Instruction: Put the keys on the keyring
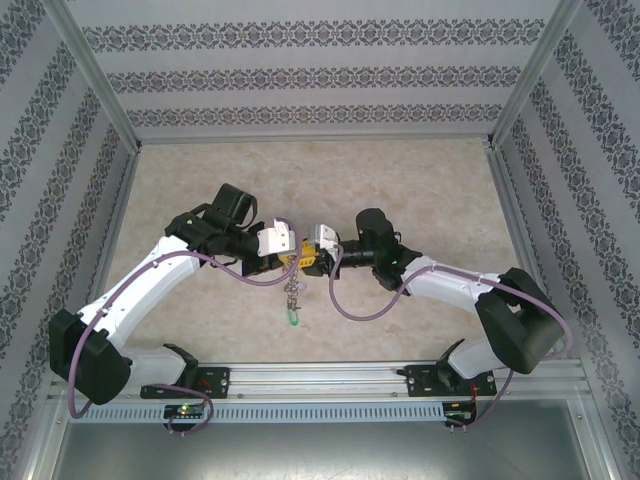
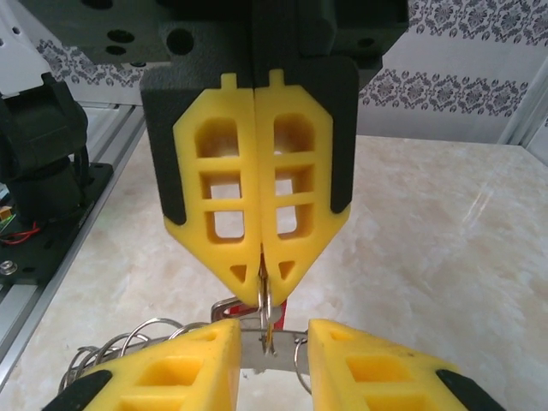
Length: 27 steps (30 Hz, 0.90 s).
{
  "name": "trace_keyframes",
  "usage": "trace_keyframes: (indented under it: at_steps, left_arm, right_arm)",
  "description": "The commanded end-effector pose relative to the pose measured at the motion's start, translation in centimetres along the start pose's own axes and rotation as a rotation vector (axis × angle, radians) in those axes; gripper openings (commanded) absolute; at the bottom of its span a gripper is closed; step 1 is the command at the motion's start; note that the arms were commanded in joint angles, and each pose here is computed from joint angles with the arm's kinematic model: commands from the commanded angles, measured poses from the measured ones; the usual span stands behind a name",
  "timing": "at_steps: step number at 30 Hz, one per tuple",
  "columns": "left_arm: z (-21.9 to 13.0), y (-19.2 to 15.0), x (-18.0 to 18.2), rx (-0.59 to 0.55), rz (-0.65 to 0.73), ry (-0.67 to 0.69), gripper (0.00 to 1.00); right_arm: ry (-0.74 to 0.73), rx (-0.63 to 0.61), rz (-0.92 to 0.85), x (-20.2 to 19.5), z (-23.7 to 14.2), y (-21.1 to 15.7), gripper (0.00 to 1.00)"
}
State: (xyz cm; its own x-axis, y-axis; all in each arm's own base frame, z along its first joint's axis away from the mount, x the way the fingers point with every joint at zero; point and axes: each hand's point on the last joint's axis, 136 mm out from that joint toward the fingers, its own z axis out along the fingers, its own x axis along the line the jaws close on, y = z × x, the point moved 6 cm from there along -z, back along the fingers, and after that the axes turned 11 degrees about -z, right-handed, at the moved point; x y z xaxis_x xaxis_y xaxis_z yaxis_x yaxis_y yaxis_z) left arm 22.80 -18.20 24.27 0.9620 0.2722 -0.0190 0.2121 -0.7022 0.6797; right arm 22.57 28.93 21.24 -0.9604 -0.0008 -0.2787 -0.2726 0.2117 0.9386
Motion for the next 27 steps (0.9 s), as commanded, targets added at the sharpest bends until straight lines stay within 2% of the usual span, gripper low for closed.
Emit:
trace_keyframes:
  at_steps: [1,10,13,16,21,27]
  left_arm:
    - [-0.4,1.4,-0.3,-0.043,0.044,-0.021,0.00]
    - [-0.3,1.2,-0.2,-0.023,0.044,-0.012,0.00]
    - [-0.3,1.2,-0.3,-0.028,0.043,-0.016,0.00]
    - [-0.3,1.2,-0.3,-0.039,0.037,-0.011,0.00]
    - [-0.4,0.8,-0.5,-0.052,-0.013,-0.026,0.20]
    - [-1.3,0.7,-0.4,-0.235,-0.151,-0.187,0.29]
  right_arm:
    - [0.022,-0.014,-0.026,-0.2,0.7,0.7,0.25]
    - [0.028,0.002,-0.030,-0.1,0.7,0.6,0.16]
    - [0.030,-0.003,-0.034,0.0,0.7,0.7,0.06]
    - [0.027,-0.005,-0.037,0.1,0.6,0.8,0.01]
    - [0.004,-0.026,-0.046,0.0,-0.2,1.4,0.00]
    - [-0.012,-0.078,-0.033,-0.1,-0.9,2.3,0.00]
